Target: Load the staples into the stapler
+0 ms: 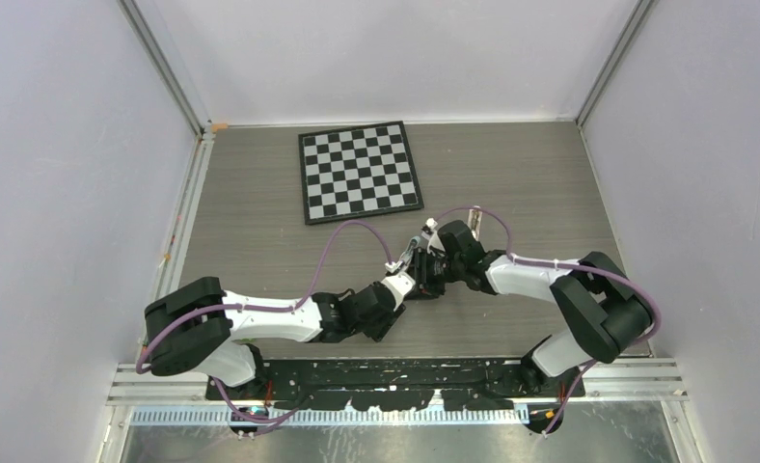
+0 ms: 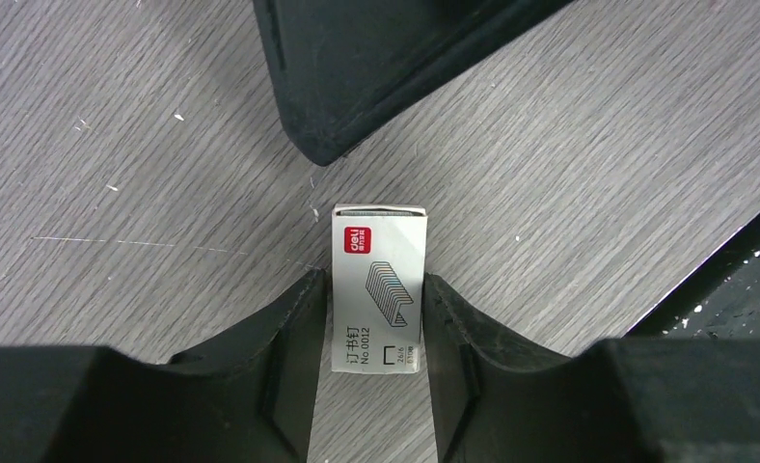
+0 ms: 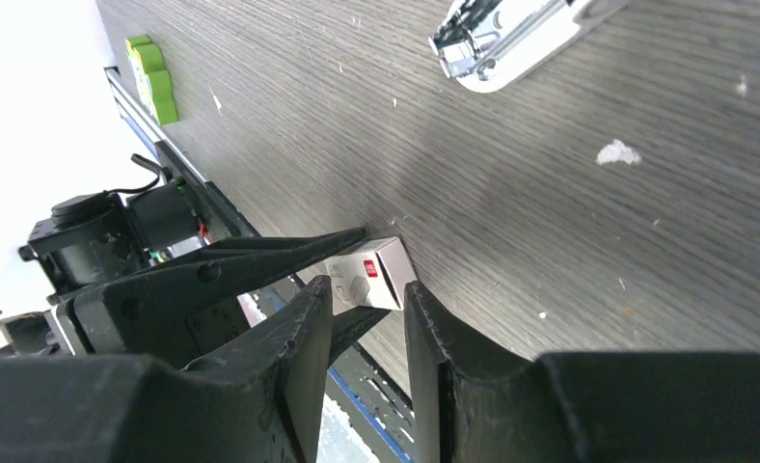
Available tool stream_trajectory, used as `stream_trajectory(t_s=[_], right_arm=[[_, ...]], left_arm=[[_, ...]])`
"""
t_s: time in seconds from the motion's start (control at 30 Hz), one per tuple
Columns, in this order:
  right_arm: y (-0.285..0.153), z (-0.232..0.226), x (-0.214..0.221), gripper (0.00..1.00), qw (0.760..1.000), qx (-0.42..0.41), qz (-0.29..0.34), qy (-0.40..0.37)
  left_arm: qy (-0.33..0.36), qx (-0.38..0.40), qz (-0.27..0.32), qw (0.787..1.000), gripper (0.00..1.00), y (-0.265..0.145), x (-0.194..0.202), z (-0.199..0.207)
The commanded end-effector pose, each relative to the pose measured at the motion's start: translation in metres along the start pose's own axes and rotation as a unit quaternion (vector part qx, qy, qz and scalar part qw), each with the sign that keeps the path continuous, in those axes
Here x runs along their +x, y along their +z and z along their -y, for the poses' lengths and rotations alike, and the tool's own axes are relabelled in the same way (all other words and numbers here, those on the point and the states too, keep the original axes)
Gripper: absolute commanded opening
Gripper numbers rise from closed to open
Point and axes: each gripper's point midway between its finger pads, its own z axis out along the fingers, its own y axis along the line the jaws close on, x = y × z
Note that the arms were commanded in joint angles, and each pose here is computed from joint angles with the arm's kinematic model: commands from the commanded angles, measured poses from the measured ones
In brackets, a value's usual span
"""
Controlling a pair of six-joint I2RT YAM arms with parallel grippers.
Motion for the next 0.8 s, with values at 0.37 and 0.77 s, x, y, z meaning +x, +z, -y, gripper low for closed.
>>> stream_trajectory(t_s=[0.37,0.77], right_arm=[[0.023,-0.008,-0.003,0.36,0.999,-0.01,-0.016,-0.045],[0.039,-0.005,0.009,0.36,0.998,-0.058,-0.038,-0.011]], left_arm=[[-0.004,0.006,0.036,0.999,0.4,-0.004,-0.008,0.0],[-0.005,0.005,0.042,0.999,0.37,0.0,-0.006,0.0]])
